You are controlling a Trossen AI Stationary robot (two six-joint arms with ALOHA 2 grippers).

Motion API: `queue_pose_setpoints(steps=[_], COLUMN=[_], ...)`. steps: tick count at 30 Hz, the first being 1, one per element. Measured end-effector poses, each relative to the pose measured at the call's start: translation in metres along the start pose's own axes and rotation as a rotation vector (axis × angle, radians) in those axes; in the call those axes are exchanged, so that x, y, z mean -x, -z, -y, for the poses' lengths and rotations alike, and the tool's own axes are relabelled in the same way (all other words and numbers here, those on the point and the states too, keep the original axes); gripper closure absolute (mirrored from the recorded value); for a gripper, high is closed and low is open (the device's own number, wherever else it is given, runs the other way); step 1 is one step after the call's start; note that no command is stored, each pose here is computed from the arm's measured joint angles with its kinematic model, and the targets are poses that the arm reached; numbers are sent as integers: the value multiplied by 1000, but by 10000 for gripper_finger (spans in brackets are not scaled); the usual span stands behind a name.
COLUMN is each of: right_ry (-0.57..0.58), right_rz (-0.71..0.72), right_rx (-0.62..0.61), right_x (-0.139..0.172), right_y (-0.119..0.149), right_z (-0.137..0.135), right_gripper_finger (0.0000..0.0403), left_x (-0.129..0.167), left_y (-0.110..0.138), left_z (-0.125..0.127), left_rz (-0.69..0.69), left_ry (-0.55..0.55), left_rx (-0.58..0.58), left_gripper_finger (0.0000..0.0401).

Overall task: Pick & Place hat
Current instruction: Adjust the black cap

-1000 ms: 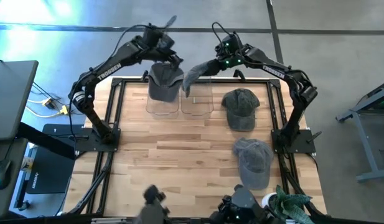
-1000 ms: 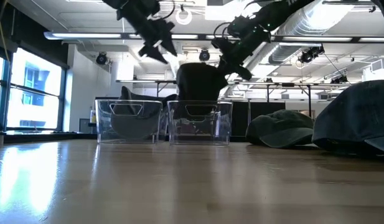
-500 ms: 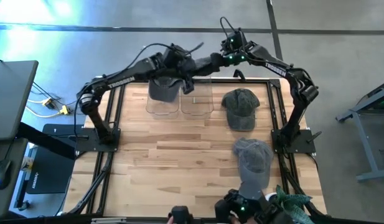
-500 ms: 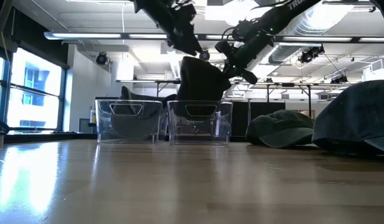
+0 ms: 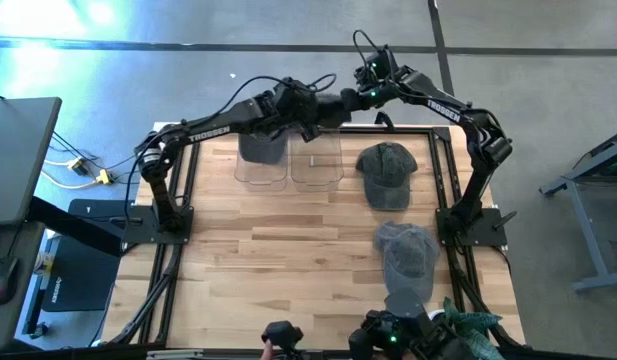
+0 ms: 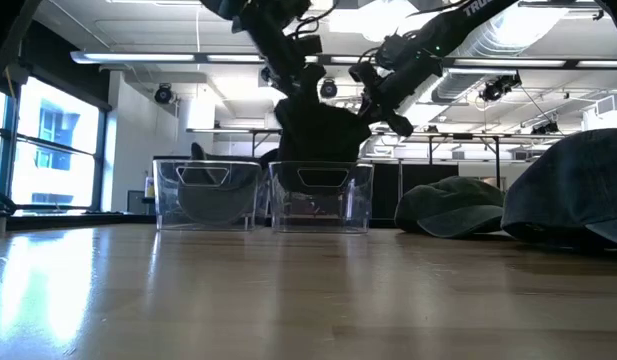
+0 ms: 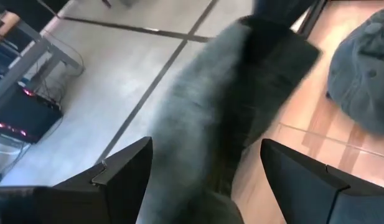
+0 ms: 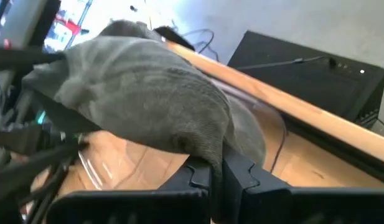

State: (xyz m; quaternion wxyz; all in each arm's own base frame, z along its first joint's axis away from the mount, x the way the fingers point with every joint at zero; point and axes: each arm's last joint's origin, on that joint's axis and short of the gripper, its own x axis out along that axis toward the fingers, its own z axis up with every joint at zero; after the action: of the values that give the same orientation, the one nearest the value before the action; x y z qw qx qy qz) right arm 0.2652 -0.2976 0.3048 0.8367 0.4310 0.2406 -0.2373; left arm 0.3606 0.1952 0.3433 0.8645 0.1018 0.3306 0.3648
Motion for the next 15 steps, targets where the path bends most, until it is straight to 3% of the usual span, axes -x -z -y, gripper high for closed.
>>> queue_pose_setpoints(steps=[7,15], right_ry=[-7,16], right_rz=[-77,-85], right_rx=[-6,-9], right_x=[0,1], right_y=[7,8], right_z=[2,3], right_gripper_finger=[400,400], left_x=[17,5], left_y=[-5,6], left_z=[-9,-26], left_rz=[34,-31], left_ry=[11,-14], left_rx=[82,157], left_gripper_finger=[110,110])
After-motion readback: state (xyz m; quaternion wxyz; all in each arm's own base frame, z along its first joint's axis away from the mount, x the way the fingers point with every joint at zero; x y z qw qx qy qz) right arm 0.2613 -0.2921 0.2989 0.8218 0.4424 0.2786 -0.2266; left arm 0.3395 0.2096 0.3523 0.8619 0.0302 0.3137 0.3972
